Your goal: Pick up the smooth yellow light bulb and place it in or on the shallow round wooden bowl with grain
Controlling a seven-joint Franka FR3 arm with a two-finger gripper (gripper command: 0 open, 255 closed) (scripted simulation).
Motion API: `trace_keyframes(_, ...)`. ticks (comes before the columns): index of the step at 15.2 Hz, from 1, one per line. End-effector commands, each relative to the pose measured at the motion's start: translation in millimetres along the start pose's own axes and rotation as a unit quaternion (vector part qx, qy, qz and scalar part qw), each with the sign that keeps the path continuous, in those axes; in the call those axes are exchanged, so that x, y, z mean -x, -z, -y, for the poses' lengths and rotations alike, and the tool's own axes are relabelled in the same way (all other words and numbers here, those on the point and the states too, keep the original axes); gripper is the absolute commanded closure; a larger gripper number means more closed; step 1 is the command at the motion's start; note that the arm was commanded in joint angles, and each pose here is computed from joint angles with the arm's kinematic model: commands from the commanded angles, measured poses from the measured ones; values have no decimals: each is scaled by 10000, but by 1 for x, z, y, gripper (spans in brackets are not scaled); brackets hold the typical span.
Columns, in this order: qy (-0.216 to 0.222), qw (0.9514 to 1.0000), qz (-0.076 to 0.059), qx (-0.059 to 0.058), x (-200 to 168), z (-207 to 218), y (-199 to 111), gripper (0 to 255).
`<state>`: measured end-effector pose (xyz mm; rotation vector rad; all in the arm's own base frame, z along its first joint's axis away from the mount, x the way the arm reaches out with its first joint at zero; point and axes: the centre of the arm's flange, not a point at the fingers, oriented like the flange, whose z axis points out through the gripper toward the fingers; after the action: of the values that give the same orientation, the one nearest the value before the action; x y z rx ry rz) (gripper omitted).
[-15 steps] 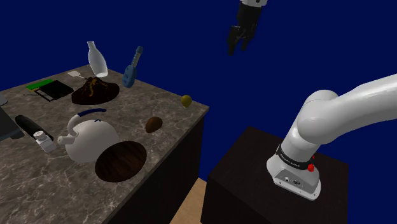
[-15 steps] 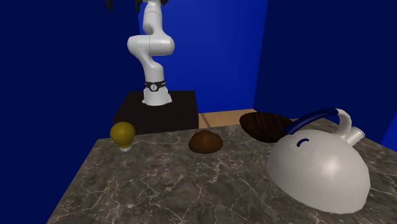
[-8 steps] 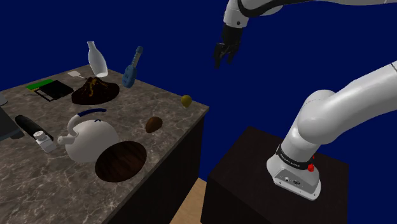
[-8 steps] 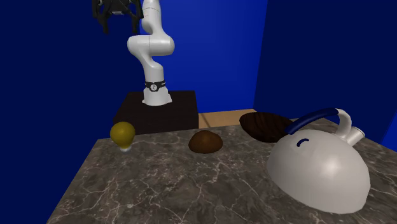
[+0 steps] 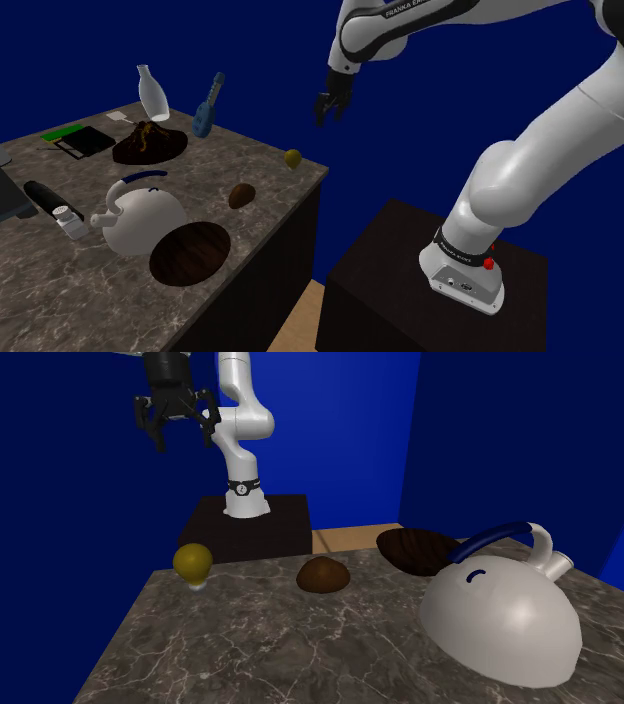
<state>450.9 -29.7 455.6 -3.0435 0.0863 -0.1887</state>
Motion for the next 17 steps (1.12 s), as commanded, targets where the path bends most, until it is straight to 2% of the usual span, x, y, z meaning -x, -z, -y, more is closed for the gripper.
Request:
trace_keyframes(1, 10, 10000, 2, -82, -15, -1, -23, 0)
trace_keyframes(12, 73, 9985, 53, -540, -92, -7, -148, 0)
trace_keyframes(17, 74, 9984, 55, -552, -94, -5, -172, 0)
